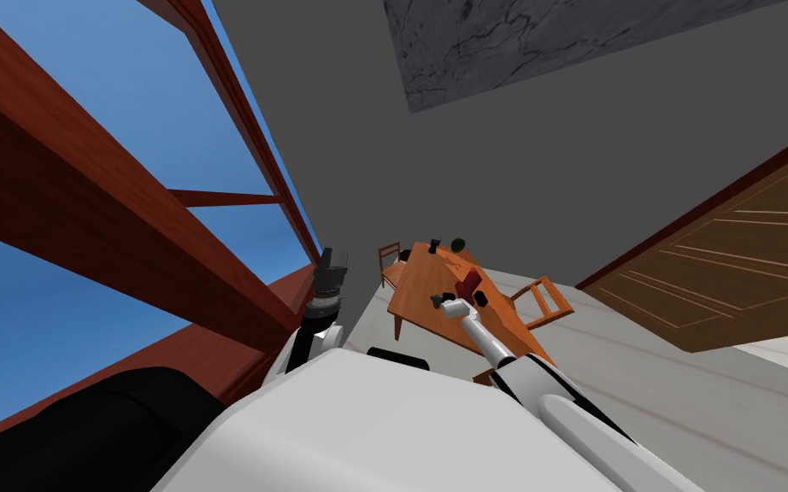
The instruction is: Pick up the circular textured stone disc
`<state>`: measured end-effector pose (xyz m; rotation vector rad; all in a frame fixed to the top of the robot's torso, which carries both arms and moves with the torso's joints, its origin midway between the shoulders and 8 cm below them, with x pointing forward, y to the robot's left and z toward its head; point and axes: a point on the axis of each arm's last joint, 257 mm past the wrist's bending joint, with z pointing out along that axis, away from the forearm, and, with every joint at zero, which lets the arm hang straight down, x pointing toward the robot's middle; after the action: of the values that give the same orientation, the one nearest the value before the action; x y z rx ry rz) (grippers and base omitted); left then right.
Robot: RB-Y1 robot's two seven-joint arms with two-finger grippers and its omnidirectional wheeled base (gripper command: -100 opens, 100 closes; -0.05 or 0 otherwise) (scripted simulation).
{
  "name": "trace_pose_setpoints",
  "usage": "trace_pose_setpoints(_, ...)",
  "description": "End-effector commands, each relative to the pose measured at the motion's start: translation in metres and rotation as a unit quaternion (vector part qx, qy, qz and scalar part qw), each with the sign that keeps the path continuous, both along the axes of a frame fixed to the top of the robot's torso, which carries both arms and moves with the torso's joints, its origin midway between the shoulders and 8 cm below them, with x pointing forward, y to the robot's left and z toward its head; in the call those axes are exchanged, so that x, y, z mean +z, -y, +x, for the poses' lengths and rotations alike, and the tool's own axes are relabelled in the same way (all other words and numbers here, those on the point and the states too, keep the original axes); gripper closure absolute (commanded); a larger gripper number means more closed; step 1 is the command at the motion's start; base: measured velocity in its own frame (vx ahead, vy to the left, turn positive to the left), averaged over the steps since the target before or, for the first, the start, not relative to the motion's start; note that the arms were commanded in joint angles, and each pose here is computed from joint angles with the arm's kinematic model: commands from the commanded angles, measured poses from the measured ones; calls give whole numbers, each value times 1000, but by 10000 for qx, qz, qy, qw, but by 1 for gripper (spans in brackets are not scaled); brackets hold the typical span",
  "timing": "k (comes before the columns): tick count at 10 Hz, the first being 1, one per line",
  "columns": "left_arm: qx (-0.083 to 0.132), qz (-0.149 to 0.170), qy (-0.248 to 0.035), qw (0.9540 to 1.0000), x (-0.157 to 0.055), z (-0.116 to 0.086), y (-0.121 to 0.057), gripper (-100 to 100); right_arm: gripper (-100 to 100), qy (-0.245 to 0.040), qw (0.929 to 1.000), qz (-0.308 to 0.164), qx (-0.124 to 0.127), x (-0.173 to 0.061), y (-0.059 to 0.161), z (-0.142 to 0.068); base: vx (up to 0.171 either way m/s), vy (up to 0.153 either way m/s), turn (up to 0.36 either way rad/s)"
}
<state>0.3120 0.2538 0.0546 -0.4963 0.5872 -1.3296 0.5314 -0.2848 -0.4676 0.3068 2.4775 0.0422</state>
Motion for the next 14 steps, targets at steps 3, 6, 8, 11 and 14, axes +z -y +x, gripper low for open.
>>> trace_pose_setpoints(3,0,0,0,10000,0,0,0,0,-100,-20,10000,-13,44,-6,-15,6,6,-36,-46)
trace_pose_setpoints(6,0,0,0,10000,0,0,0,0,-100,-8,9999,-6,136,-8,-36,13,6,-29,-39)
trace_pose_setpoints(8,0,0,0,10000,0,0,0,0,-100,-36,9998,-15,176,-11,-45,13,5,-38,-44)
trace_pose_setpoints(11,0,0,0,10000,0,0,0,0,-100,-36,9995,-11,310,-13,-69,16,1,-29,-36)
trace_pose_setpoints(14,0,0,0,10000,0,0,0,0,100,-45,9996,-13,276,-14,-63,16,0,-5,-1)
